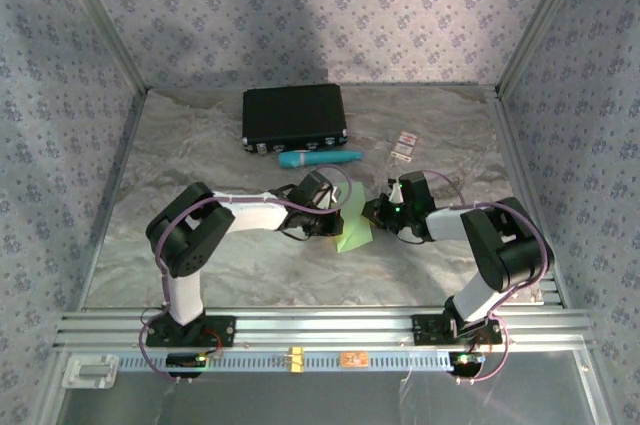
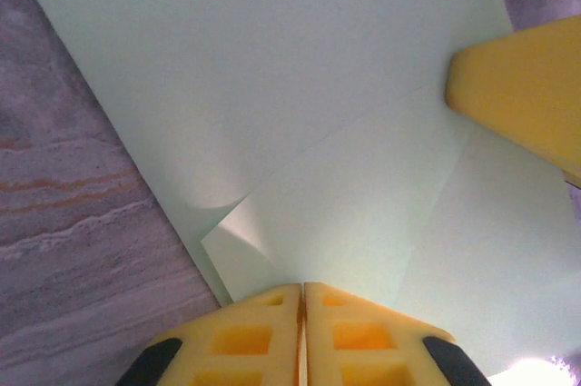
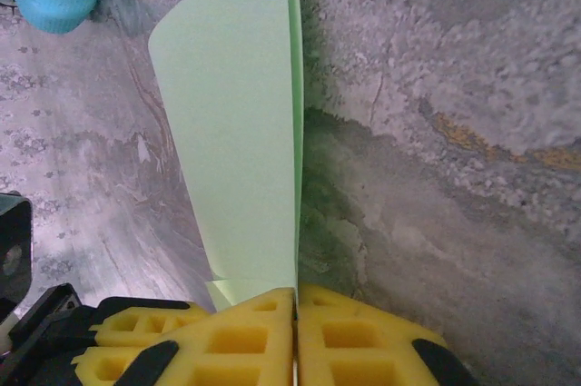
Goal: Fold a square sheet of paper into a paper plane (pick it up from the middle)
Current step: Turn over the paper at the center of the table.
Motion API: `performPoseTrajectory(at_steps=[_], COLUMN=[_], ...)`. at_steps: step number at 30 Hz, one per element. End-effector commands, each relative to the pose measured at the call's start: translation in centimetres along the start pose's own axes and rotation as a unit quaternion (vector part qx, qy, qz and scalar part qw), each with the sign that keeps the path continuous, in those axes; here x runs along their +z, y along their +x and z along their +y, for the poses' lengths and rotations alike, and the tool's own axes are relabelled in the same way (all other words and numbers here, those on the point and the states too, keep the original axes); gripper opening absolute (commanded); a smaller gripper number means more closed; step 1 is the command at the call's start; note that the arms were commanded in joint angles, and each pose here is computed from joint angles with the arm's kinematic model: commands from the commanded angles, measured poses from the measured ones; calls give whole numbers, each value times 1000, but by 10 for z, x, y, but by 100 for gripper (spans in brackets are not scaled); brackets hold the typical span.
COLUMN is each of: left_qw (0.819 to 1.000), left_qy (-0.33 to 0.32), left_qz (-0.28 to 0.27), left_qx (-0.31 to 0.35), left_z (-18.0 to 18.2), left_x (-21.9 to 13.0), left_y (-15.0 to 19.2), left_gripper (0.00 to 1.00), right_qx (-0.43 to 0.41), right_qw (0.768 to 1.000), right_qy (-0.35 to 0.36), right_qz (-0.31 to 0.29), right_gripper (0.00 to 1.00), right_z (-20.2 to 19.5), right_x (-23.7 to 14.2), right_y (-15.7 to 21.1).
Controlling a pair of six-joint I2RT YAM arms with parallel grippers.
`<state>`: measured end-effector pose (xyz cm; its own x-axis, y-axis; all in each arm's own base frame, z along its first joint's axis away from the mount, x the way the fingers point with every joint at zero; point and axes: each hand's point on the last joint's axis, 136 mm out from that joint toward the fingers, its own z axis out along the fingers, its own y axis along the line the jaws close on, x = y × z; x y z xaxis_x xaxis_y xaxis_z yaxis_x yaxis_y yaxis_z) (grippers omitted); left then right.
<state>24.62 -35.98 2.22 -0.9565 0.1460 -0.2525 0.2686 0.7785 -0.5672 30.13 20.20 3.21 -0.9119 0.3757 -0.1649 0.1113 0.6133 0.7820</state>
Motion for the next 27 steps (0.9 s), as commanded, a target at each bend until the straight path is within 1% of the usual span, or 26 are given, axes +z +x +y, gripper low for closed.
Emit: performPoseTrajectory(at_steps=[1,4,7,9,11,13,18,21,23,27], left_qw=[1000,1000,999,997,995,991,982,976,972,963], left_qy=[-4,0,-10,-25,-41,-58,-91,-115,-123,-139], left_qz=[8,-15,-50,-75,-95,-118,-165,-182,-195,-221], left_qx=[-11,-10,-11,-14,-18,-25,-33,-36,-38,-58], left_z=[1,-6,-8,-5,0,6,21,31,37,50], left_x=[-6,-18,-36,-48,-59,-71,-95,-108,-116,-130], left_y=[5,-3,-12,-17,-20,-23,-26,-25,-24,-24], left_gripper=[14,26,37,40,42,43,51,54,56,59], right_qx=[-15,-29,-52,-77,-103,-140,-225,-271,-280,-322], right_qw=[1000,1000,999,997,994,987,954,925,911,871], right_qy=[-9,-11,5,24,43,78,193,259,292,359], right_qz=[6,3,-4,-8,-16,-21,-37,-53,-78,-92], right_gripper=[6,5,5,5,5,5,5,5,5,5], right_z=[-1,3,5,8,12,16,20,22,28,26], right_x=[-1,-7,-18,-29,-41,-56,-96,-117,-128,-144], right_y=[4,3,1,0,-1,-1,-2,-6,-13,-18])
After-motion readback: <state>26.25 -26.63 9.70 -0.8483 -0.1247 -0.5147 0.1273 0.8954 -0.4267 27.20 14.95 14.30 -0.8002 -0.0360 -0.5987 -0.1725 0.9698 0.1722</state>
